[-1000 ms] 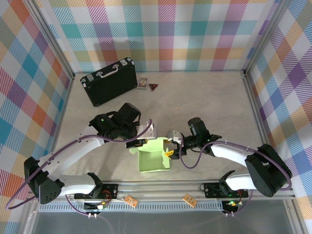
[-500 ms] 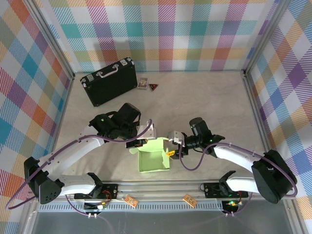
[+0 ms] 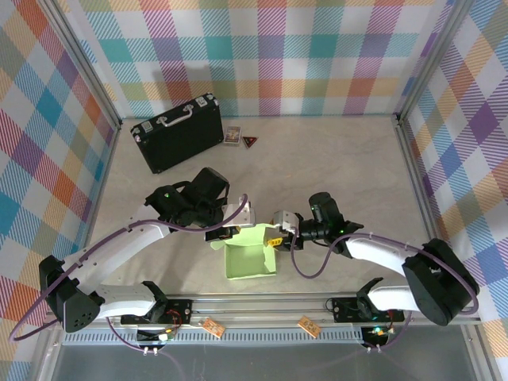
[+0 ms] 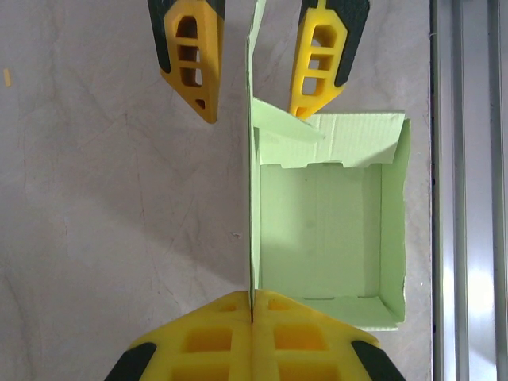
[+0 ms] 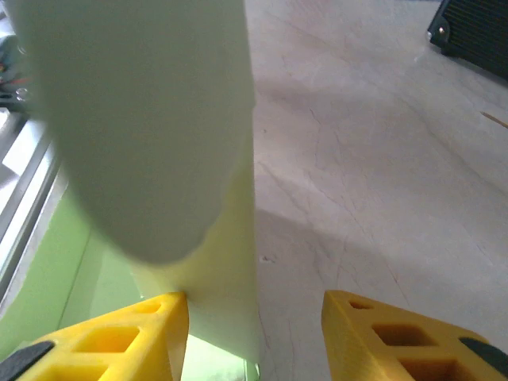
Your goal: Fold the paper box
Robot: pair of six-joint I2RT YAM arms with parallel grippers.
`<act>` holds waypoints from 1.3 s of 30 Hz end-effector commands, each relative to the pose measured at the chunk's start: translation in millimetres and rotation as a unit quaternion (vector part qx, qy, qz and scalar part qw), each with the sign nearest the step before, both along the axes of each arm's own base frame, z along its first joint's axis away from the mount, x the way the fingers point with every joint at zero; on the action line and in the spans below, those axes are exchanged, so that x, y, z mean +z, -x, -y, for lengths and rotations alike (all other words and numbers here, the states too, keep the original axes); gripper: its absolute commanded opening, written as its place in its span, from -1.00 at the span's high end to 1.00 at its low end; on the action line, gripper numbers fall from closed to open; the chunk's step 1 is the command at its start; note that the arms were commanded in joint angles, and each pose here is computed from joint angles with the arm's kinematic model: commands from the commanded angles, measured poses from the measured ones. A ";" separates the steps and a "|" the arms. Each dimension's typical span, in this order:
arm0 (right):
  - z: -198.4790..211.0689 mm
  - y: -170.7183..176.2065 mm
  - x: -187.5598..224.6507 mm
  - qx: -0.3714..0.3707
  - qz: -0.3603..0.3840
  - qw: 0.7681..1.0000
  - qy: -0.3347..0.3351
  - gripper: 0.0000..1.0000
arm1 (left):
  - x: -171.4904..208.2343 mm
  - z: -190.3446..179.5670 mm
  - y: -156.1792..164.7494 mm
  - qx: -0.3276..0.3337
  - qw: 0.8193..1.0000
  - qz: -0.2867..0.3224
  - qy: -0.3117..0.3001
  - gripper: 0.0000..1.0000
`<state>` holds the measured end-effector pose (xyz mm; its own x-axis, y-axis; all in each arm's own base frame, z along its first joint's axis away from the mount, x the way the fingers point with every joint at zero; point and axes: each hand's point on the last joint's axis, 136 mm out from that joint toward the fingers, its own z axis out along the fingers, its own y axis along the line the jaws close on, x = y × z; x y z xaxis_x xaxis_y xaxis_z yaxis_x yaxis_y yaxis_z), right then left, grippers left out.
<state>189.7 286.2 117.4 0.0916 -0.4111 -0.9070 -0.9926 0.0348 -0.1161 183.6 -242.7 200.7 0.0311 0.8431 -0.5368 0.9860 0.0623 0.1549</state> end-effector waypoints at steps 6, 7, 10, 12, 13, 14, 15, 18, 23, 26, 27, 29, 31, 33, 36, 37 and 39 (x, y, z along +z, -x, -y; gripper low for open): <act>-15.1 4.7 5.5 0.037 -0.014 0.998 -0.050 0.32 | 0.1 2.8 13.1 -0.024 1.000 -0.014 0.014 1.00; -15.7 4.9 4.7 0.040 -0.018 0.998 -0.051 0.35 | 0.0 2.6 13.2 -0.024 1.000 -0.014 0.014 1.00; -16.6 5.2 1.9 0.042 -0.021 0.997 -0.053 0.50 | 0.5 2.6 13.2 -0.024 1.000 -0.014 0.014 1.00; -16.6 3.8 2.0 0.039 -0.018 0.998 -0.055 0.68 | 0.1 2.7 13.3 -0.024 1.000 -0.014 0.014 1.00; -16.7 3.4 2.7 0.038 -0.017 0.998 -0.055 0.82 | -0.7 2.6 13.2 -0.024 1.000 -0.015 0.013 1.00; -16.7 3.7 3.4 0.038 -0.014 0.998 -0.056 1.00 | -0.1 2.8 12.9 -0.024 1.000 -0.014 0.014 1.00; -16.6 3.8 5.0 0.039 -0.012 0.997 -0.058 1.00 | -0.4 2.7 13.2 -0.024 1.000 -0.014 0.013 1.00; -16.7 8.1 8.8 0.050 -0.011 0.997 -0.065 1.00 | 0.3 2.7 12.3 -0.023 1.000 -0.012 0.014 1.00; -18.5 1.1 21.6 0.036 0.014 0.995 -0.087 0.45 | -0.7 3.2 13.3 -0.025 0.999 -0.016 0.014 1.00; -21.2 2.0 30.9 0.048 0.016 0.994 -0.094 0.78 | -1.1 3.1 13.3 -0.025 0.999 -0.016 0.013 1.00; -20.3 5.2 28.0 0.053 0.005 0.995 -0.088 0.97 | -1.1 2.9 13.2 -0.024 0.999 -0.016 0.013 1.00; -20.6 7.5 28.7 0.060 0.005 0.994 -0.088 1.00 | -1.1 3.1 12.8 -0.024 1.000 -0.016 0.013 1.00; -20.3 6.6 29.1 0.058 0.007 0.994 -0.088 1.00 | -1.5 3.6 13.2 -0.025 0.999 -0.017 0.013 1.00; -20.6 5.7 31.4 0.055 0.010 0.994 -0.090 0.95 | -1.7 3.6 13.3 -0.025 0.999 -0.018 0.012 1.00; -19.9 -3.9 41.9 0.029 0.031 0.993 -0.106 0.43 | -2.0 3.3 13.6 -0.026 0.999 -0.017 0.012 1.00; -19.7 -4.0 44.6 0.031 0.033 0.993 -0.109 0.42 | -1.8 3.3 13.6 -0.026 0.999 -0.017 0.012 1.00; -20.0 -4.4 49.5 0.034 0.031 0.993 -0.110 0.56 | -2.3 3.4 13.8 -0.026 0.999 -0.019 0.012 1.00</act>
<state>189.3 301.0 134.9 0.0959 -0.2697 -0.9582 -0.9950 0.0023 -0.1002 182.0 -242.6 199.0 0.0312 0.8416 -0.5392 0.9869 0.0596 0.1501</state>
